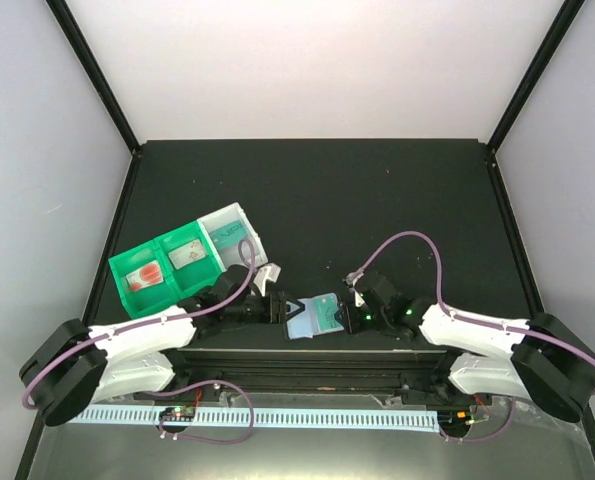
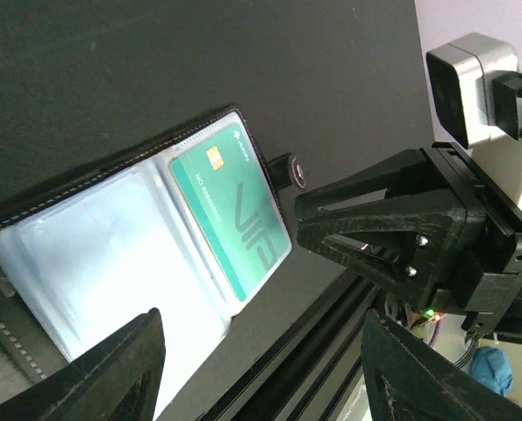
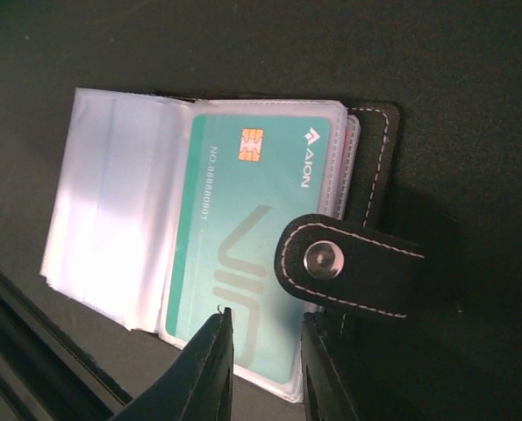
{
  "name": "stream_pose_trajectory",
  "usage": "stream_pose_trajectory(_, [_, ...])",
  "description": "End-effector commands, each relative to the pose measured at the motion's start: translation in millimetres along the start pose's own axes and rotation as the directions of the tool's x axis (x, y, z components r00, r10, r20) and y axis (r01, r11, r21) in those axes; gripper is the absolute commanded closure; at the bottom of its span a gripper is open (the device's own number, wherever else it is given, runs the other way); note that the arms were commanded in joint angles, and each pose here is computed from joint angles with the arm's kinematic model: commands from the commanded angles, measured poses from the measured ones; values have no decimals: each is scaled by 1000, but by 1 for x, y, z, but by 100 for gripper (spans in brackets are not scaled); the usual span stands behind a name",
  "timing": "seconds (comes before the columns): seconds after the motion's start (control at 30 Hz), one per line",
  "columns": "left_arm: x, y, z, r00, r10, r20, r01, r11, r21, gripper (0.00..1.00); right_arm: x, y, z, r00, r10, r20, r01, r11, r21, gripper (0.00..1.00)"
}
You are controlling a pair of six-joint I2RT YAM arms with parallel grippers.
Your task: Take the credit cards out of the card holder
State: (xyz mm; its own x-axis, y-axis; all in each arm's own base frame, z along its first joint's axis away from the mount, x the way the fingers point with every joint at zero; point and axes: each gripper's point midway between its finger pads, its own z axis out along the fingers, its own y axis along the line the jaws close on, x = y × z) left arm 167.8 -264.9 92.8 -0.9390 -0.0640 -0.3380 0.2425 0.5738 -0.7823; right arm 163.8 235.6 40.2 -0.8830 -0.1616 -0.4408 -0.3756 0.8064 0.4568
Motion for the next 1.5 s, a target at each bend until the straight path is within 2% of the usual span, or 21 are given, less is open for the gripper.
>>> stream_pose_trajectory(0.0, [-3,-12,8,1000,6,18,-7,999,42,38,-14,4,3,999,-12,49,12,1000,-1,79])
stream_pose_trajectory(0.17, [6,-12,14,1000,3,-3,-2,999,45,41,-11,4,10,999,-6,37,7,1000,-15,84])
stream_pose_trajectory(0.47, [2,11,15,999,0,52,3,999,-53,49,2,-3,23,999,18,-27,-18,1000,2,88])
stream_pose_trajectory(0.8, [9,20,16,997,-37,70,41,998,-43,53,16,8,24,993,90,-77,-96,992,-81,89])
stream_pose_trajectory(1.07, [10,17,19,996,-54,72,56,998,-20,55,8,2,11,995,97,-19,-98,994,-45,89])
stream_pose_trajectory(1.3, [13,12,26,996,-63,56,63,998,-5,56,16,0,18,994,103,-46,-105,993,-49,89])
stream_pose_trajectory(1.47, [20,13,34,997,-74,34,74,997,-13,58,29,-4,26,989,114,-92,-118,992,-45,96])
